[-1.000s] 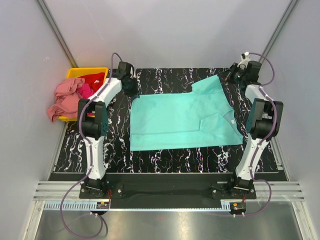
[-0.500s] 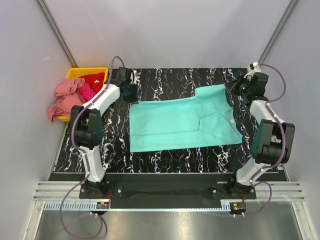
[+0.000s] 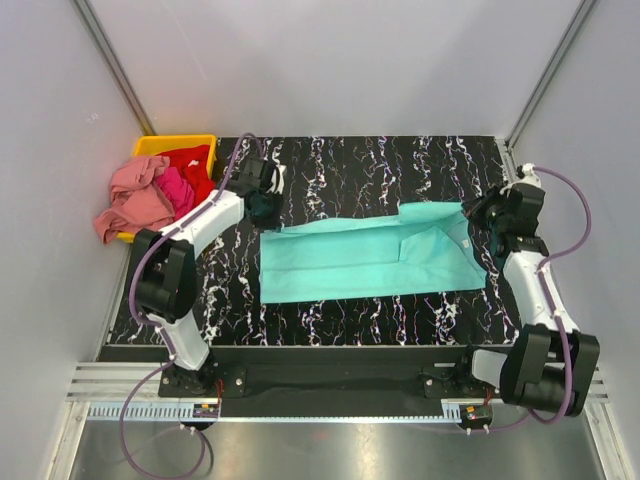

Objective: Fold and stack the t-shirts
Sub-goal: Fold the tshirt

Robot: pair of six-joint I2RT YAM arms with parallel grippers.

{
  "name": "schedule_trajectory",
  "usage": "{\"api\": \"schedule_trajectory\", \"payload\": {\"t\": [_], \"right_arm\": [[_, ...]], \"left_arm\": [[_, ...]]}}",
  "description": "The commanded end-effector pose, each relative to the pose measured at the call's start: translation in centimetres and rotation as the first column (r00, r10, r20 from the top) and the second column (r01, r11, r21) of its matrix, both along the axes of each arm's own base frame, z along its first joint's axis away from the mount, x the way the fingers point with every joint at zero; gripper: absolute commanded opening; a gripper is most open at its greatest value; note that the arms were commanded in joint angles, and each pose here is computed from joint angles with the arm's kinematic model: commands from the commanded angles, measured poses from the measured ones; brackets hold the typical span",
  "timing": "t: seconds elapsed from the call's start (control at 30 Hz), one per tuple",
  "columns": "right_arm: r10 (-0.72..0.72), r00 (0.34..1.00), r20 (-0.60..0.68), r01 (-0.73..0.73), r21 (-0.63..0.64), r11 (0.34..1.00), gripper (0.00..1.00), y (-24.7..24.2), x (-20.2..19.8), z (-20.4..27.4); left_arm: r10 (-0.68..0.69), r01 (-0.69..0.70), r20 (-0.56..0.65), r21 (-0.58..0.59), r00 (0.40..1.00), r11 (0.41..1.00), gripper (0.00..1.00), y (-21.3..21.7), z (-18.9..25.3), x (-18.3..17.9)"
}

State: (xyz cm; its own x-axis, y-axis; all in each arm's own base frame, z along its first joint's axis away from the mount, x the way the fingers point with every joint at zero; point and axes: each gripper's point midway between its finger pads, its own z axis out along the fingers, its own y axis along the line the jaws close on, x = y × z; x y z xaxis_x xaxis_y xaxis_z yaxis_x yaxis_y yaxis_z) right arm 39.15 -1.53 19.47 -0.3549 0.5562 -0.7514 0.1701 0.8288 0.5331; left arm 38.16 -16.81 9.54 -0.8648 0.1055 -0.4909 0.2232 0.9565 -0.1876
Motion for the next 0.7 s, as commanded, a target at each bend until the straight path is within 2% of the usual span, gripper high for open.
{"api": "schedule_trajectory", "payload": {"t": [0.0, 0.23, 0.4, 0.6, 0.67], "right_arm": [[-0.094, 0.994, -0.056, 0.095, 0.033, 0.995, 0.0, -0.6, -2.4, -0.8], [-0.155, 0.963, -0.222, 0.187, 0.131, 0.974, 0.0, 0.1, -6.2, -5.4], [-0.184, 0.962, -0.202, 0.205, 0.091, 0.974, 0.0, -0.4, -7.2, -5.0], [-0.167, 0.964, -0.206, 0.188, 0.085, 0.979, 0.0, -0.2, -7.4, -4.4], [-0.124, 0.967, -0.223, 0.157, 0.136, 0.978, 0.0, 0.9, -7.9, -5.2]], "left_arm": [[0.022, -0.024, 0.043, 0.032, 0.999, 0.999, 0.0, 1.2, 1.1, -0.4], [0.025, -0.026, 0.01, 0.065, 1.0, 0.998, 0.0, 1.8, -0.5, -1.8], [0.015, -0.017, 0.015, 0.133, 1.0, 0.991, 0.01, 2.4, -1.2, -2.4], [0.019, -0.019, -0.002, 0.169, 1.0, 0.985, 0.13, 2.7, -1.6, -3.5], [0.031, -0.03, -0.003, 0.17, 1.0, 0.985, 0.26, 3.0, -1.6, -4.2]]}}
